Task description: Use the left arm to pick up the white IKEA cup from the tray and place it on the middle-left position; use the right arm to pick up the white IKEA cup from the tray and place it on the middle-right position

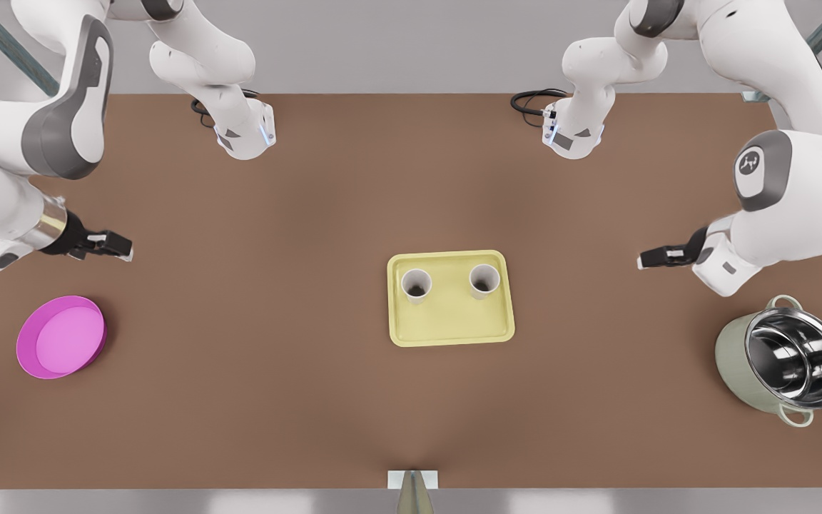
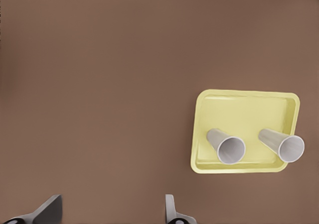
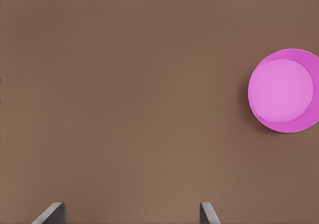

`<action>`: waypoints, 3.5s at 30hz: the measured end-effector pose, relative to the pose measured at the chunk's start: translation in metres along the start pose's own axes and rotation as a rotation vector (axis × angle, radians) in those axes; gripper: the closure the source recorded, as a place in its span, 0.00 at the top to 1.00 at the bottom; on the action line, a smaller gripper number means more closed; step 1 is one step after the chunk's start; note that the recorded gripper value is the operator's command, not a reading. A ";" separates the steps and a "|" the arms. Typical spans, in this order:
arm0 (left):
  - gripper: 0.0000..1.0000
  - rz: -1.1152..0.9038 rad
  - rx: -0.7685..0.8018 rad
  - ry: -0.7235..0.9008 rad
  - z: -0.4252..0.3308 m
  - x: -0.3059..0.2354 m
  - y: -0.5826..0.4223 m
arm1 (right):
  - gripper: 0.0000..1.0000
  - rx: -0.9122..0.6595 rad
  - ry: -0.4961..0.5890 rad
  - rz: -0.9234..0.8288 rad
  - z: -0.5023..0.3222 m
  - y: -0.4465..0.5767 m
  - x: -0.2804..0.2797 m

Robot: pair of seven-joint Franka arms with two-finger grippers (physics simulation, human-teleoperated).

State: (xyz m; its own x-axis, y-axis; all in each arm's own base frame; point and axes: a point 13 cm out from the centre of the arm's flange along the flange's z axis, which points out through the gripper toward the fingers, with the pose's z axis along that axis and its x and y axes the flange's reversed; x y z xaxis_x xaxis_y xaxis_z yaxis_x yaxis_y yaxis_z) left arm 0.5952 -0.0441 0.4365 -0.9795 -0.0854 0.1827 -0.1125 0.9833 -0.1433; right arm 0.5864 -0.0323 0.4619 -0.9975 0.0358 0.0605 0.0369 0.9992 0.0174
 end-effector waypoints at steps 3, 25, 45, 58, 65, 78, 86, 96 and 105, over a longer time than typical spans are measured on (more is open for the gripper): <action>1.00 0.021 0.014 -0.040 -0.002 -0.008 -0.014 | 1.00 0.001 -0.039 -0.007 -0.003 0.001 -0.009; 1.00 0.172 -0.194 -0.015 0.051 -0.008 -0.074 | 1.00 -0.041 -0.017 -0.304 0.260 0.488 0.017; 1.00 0.116 -0.059 -0.119 -0.008 -0.015 0.018 | 1.00 -0.040 0.012 -0.018 0.333 0.531 0.059; 1.00 0.139 -0.063 -0.119 0.011 -0.029 0.025 | 0.59 0.002 0.044 0.075 0.383 0.520 0.062; 1.00 0.148 -0.063 -0.124 0.012 -0.030 0.026 | 0.33 -0.013 0.041 0.123 0.380 0.516 0.052; 1.00 0.272 -0.079 -0.100 0.052 -0.026 -0.093 | 0.18 -0.216 0.003 0.340 0.308 0.489 -0.019; 1.00 0.394 -0.209 -0.023 0.232 0.009 -0.252 | 0.19 -0.194 -0.047 0.551 0.273 0.185 -0.156; 1.00 0.233 -0.192 -0.068 0.299 0.034 -0.196 | 0.19 -0.117 -0.052 0.292 0.328 0.032 -0.168; 1.00 0.186 -0.182 -0.087 0.353 0.040 -0.187 | 1.00 -0.072 -0.066 0.065 0.351 0.011 -0.170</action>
State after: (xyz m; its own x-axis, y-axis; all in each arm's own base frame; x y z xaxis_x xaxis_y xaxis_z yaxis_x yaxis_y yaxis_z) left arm 0.5176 -0.2882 0.1276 -0.9920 0.0940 0.0846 0.0953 0.9954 0.0120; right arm 0.7354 -0.0209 0.1017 -0.9946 0.1042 -0.0018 0.1036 0.9907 0.0876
